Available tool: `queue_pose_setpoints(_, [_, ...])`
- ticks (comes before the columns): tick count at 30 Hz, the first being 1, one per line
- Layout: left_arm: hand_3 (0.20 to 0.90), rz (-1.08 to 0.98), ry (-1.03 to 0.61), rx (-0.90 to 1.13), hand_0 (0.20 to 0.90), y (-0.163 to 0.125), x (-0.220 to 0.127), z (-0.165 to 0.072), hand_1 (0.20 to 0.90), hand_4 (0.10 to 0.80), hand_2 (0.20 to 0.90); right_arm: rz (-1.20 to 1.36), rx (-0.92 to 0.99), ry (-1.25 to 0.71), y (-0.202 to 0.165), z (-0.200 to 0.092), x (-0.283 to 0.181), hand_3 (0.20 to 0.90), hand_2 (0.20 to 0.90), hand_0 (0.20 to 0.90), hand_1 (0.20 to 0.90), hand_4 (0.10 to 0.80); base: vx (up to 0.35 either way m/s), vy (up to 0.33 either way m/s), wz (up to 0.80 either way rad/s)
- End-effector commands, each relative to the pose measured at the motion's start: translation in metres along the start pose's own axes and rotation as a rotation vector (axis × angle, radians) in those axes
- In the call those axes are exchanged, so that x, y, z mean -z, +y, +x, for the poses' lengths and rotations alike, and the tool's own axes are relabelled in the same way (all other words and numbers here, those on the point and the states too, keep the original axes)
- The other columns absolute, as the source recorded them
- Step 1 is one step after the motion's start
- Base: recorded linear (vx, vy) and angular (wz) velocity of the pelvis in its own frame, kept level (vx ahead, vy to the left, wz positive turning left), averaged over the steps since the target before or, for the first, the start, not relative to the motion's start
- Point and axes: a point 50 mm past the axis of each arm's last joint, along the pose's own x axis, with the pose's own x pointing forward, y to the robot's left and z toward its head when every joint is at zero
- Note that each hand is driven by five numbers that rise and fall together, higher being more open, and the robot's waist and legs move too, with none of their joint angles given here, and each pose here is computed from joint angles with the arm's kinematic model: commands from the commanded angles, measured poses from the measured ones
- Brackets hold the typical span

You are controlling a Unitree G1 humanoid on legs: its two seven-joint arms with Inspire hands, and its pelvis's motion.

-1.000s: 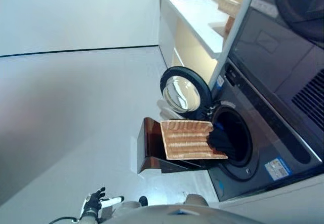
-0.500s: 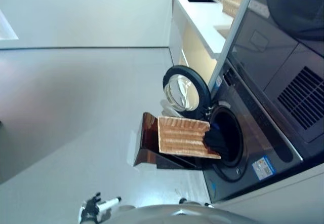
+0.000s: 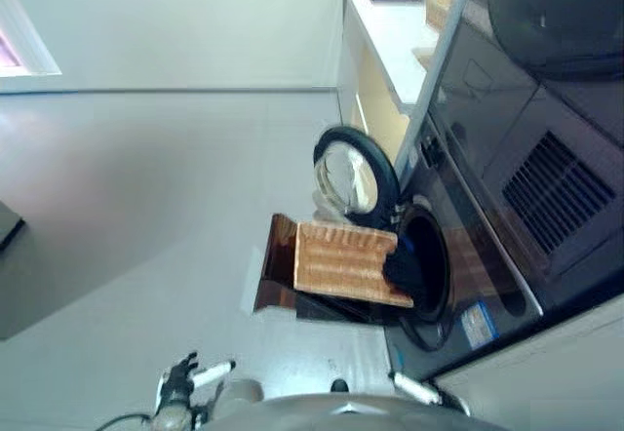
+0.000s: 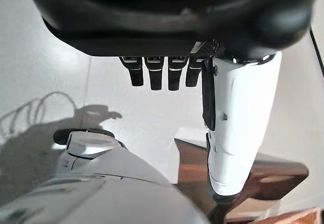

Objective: Pick up the clothes and place them into the washing machine

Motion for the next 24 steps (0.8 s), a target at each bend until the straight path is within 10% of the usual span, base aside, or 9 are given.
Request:
queue_pose_setpoints(1, [0.900,0.001,-0.056,-0.035,0.900,0.004,-0.009,0.002,0.900,0.800,0.900,-0.029,0.039,-0.089,-0.016,0.004,-0.021,0.900,0.900,0.900,0.900,0.800,0.263,0.158,0.09])
queue_pose_setpoints(24, [0.900,0.108,-0.235,-0.026,0.900,0.005,-0.061,0.011,0.900,0.800,0.900,0.134,0.011,-0.143,0.001,0.005,-0.042,0.900,0.900,0.900,0.900,0.800,0.264,0.164,-0.24])
